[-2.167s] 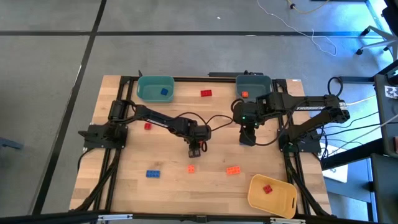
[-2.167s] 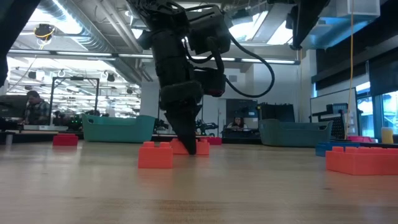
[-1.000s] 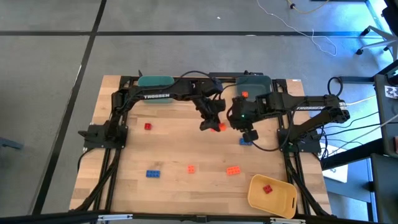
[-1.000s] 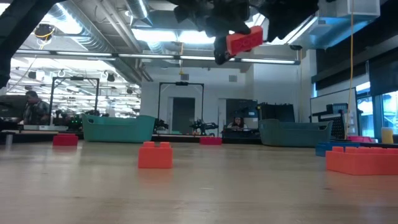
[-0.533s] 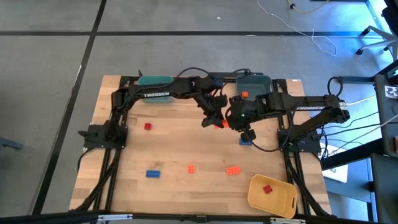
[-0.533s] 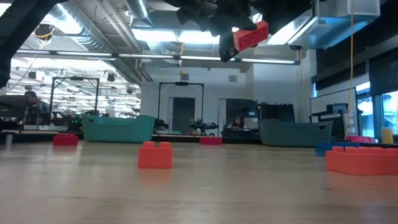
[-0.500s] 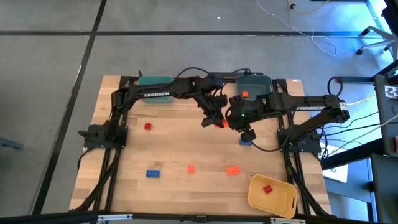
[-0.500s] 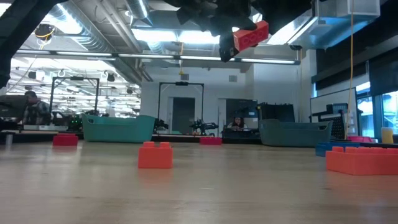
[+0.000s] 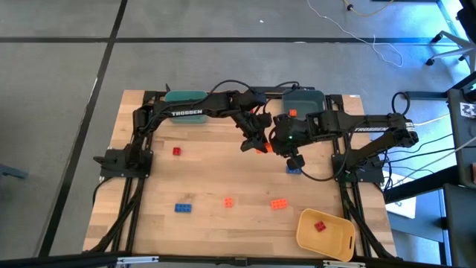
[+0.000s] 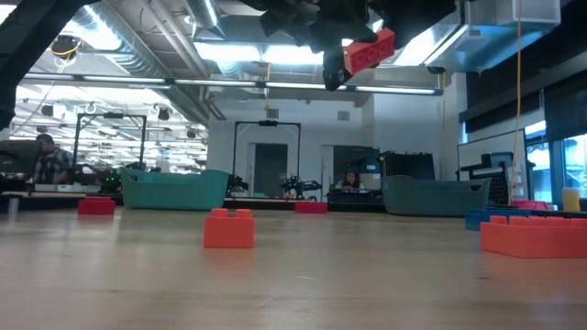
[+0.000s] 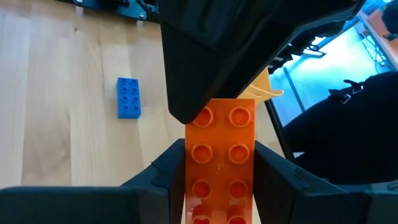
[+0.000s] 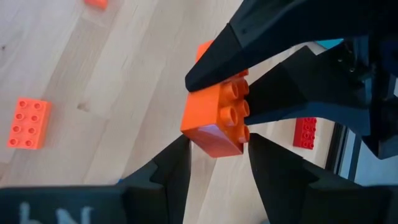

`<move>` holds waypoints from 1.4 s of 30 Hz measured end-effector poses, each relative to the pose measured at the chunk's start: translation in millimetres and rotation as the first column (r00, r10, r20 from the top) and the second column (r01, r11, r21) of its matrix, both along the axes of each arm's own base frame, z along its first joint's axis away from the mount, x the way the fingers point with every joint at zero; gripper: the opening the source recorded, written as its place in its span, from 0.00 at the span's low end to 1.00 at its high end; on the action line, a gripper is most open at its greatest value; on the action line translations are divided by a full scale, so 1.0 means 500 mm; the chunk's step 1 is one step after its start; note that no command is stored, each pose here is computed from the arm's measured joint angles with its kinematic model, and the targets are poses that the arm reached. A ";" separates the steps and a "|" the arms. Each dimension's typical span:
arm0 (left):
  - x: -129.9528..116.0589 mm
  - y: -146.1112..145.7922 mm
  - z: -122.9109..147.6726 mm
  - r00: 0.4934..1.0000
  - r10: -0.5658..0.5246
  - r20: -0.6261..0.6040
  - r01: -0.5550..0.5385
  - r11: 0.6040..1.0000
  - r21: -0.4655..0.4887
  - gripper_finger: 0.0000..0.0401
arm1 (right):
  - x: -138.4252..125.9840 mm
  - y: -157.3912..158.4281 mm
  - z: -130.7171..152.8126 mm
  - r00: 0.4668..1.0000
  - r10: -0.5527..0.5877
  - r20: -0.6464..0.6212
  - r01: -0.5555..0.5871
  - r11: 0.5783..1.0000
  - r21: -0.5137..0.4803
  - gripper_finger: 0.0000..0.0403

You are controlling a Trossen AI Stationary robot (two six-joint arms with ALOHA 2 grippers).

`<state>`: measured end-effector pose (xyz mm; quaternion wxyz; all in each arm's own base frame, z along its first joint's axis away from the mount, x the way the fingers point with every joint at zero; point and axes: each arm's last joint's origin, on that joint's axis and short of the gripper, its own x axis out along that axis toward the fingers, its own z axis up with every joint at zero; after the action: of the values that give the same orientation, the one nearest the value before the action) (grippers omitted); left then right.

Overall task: Sort & place blocks by color
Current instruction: Put the orange game piece into the dark blue bin

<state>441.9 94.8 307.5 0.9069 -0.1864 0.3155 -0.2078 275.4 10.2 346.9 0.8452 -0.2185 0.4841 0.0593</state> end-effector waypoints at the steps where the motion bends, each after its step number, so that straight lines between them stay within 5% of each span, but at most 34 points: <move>1: 0.000 0.000 0.000 1.000 0.000 0.000 0.000 1.000 0.000 0.32 | 0.000 0.000 0.000 1.000 0.000 0.000 0.000 1.000 0.000 0.40; 29: 0.012 0.015 -0.022 0.996 0.064 0.055 -0.062 0.997 -0.038 0.32 | 0.011 0.002 0.009 0.997 0.005 0.071 -0.007 1.000 0.015 0.40; 42: 0.000 0.030 -0.028 0.999 0.045 0.005 -0.044 0.995 -0.087 0.32 | -0.002 0.000 0.000 1.000 -0.005 -0.012 0.005 1.000 -0.003 0.40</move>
<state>442.2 109.9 293.4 0.9034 -0.2319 0.2990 -0.2018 274.2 10.3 346.7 0.8420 -0.2185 0.4898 0.0578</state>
